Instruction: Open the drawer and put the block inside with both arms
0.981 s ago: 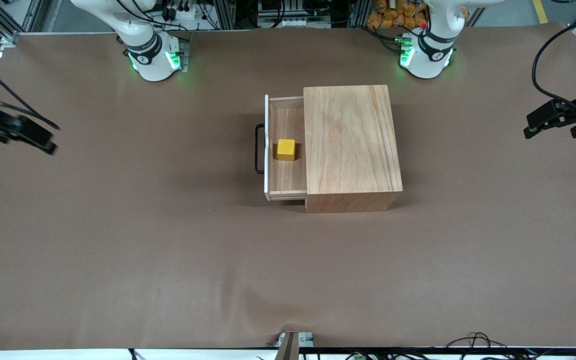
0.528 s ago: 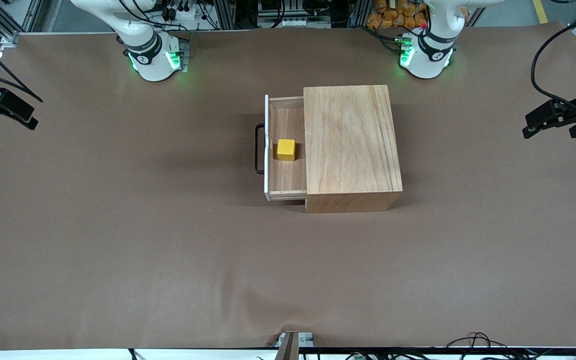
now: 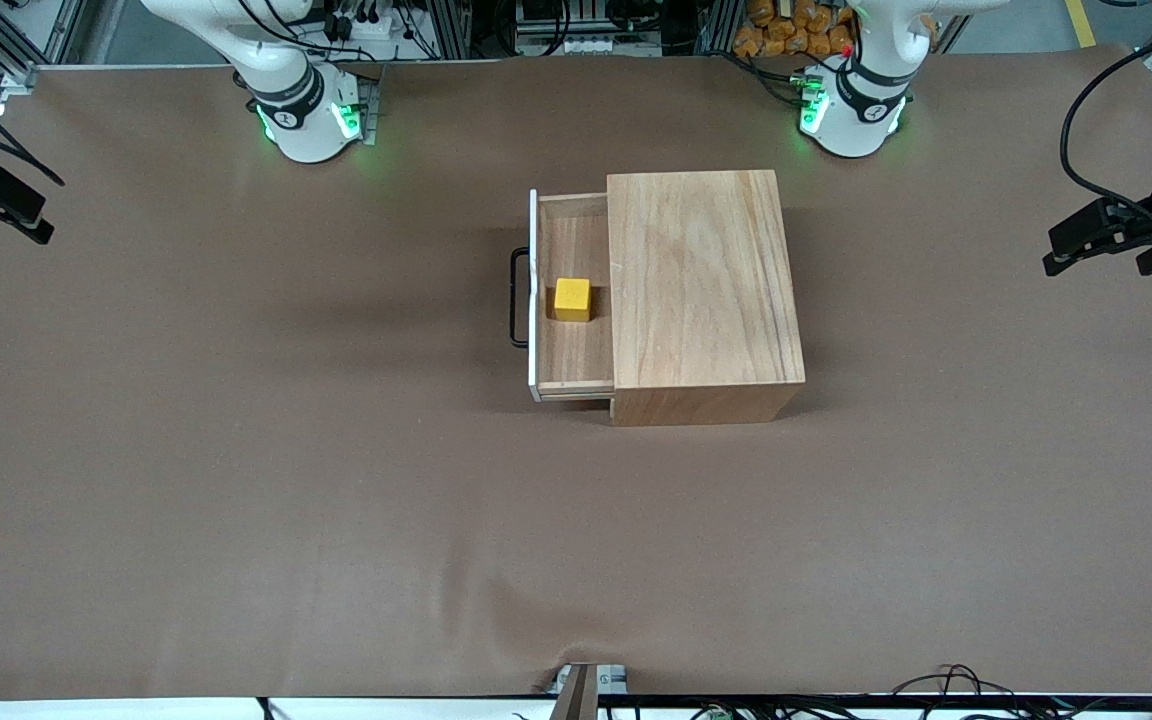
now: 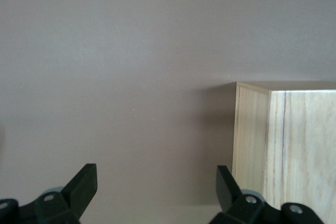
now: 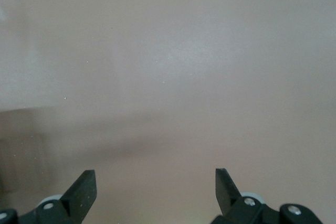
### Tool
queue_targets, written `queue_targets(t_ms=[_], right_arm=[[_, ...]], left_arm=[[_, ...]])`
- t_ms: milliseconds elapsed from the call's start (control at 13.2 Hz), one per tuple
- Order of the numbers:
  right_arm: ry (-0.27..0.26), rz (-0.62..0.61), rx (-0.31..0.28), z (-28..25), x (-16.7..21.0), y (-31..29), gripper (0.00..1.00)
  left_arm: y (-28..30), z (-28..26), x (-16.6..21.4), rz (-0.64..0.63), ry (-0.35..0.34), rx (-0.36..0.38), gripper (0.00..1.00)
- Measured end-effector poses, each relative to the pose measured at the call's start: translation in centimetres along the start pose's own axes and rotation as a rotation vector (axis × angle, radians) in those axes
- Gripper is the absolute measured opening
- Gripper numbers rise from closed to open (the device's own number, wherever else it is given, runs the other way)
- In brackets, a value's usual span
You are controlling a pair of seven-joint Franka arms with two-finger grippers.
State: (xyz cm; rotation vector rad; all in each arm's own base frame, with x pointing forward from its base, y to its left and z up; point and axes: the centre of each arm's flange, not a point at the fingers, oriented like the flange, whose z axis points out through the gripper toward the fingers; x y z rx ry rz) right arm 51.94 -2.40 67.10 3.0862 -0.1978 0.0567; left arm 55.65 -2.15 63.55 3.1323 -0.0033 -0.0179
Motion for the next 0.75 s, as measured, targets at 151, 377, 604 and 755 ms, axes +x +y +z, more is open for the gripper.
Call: queue_targets(t_ms=[151, 377, 604, 755], right_arm=[[0.001, -0.005, 0.001, 0.0, 0.0, 0.0, 1.00], [0.000, -0.006, 0.014, 0.0, 0.0, -0.1, 1.00], [-0.002, -0.007, 0.066, 0.0, 0.0, -0.5, 1.00], [-0.003, -0.012, 0.075, -0.1, 0.0, -0.6, 1.00]], left_arm=[[0.8, 0.2, -0.1, 0.014, -0.011, 0.000, 1.00], [1.2, 0.3, -0.2, 0.015, -0.018, 0.001, 1.00], [1.5, 0.1, -0.3, 0.013, -0.016, 0.001, 1.00], [1.5, -0.1, -0.5, 0.009, -0.011, 0.001, 1.00]])
